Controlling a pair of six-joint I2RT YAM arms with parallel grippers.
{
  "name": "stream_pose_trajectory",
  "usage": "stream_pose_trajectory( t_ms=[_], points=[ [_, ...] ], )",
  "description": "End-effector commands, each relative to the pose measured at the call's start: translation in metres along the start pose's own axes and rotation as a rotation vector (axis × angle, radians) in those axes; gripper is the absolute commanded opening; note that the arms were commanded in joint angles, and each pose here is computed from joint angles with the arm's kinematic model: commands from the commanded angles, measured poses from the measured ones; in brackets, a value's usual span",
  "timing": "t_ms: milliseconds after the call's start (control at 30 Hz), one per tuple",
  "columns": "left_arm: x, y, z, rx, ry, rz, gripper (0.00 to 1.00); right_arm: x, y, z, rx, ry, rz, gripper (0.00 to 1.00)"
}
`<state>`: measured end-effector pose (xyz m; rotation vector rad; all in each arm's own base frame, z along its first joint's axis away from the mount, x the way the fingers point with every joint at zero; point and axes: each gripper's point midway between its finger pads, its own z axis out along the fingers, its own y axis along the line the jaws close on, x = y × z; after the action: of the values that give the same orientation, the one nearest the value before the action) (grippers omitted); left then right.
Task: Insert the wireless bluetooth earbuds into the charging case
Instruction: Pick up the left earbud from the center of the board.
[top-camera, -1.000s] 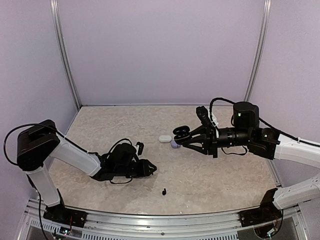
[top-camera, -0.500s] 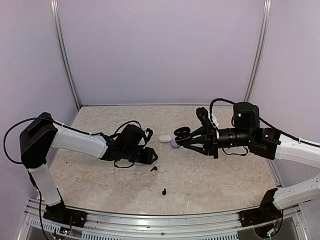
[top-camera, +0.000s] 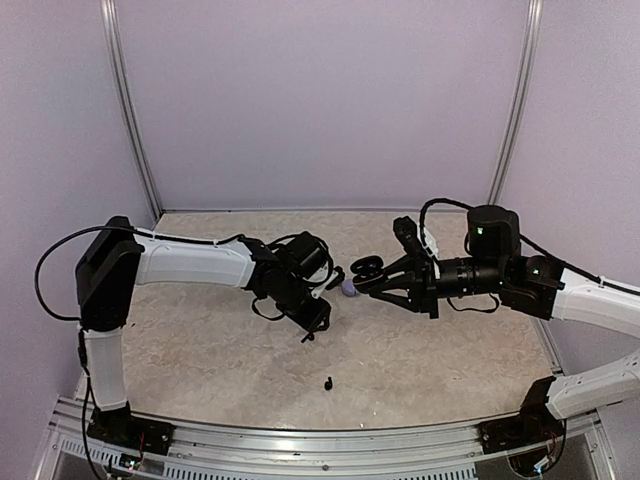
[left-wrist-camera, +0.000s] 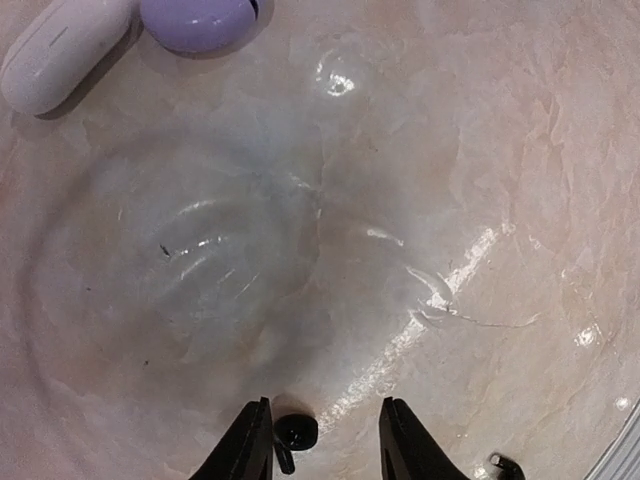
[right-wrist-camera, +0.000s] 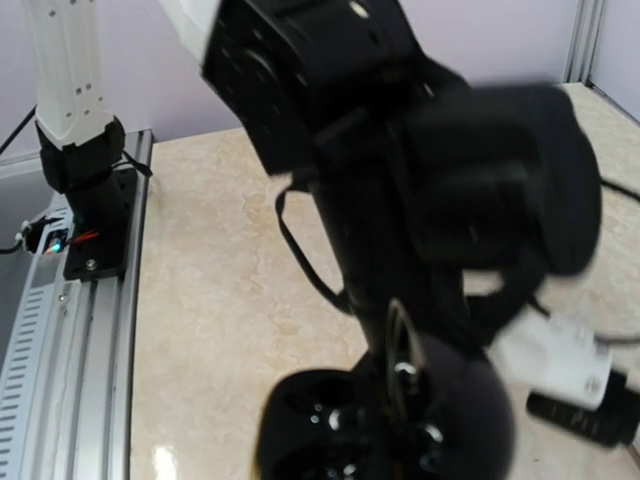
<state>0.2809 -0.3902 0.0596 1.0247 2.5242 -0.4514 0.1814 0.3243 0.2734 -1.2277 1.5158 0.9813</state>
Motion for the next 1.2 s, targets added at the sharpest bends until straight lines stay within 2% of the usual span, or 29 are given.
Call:
stream_pose_trajectory(
  t_ms=[0, 433, 733, 933, 1167],
  points=[
    [0.018, 0.002, 0.008, -0.037, 0.128, 0.053, 0.36, -0.013, -0.003, -0.008, 0.023, -0.028, -0.018, 0.04],
    [0.025, 0.01, 0.027, -0.097, 0.198, 0.096, 0.29, -0.011, -0.004, -0.007, 0.021, -0.023, -0.016, 0.04],
    [0.039, 0.008, 0.034, -0.092, 0.242, 0.104, 0.3, -0.01, -0.004, -0.006, 0.018, -0.022, -0.013, 0.04],
    [0.049, 0.011, 0.032, -0.103, 0.262, 0.099, 0.16, -0.012, -0.005, -0.006, 0.019, -0.024, -0.016, 0.04],
    [0.094, 0.018, 0.012, -0.119, 0.324, 0.049, 0.14, -0.011, -0.004, -0.002, 0.002, -0.021, -0.014, 0.04]
  ],
)
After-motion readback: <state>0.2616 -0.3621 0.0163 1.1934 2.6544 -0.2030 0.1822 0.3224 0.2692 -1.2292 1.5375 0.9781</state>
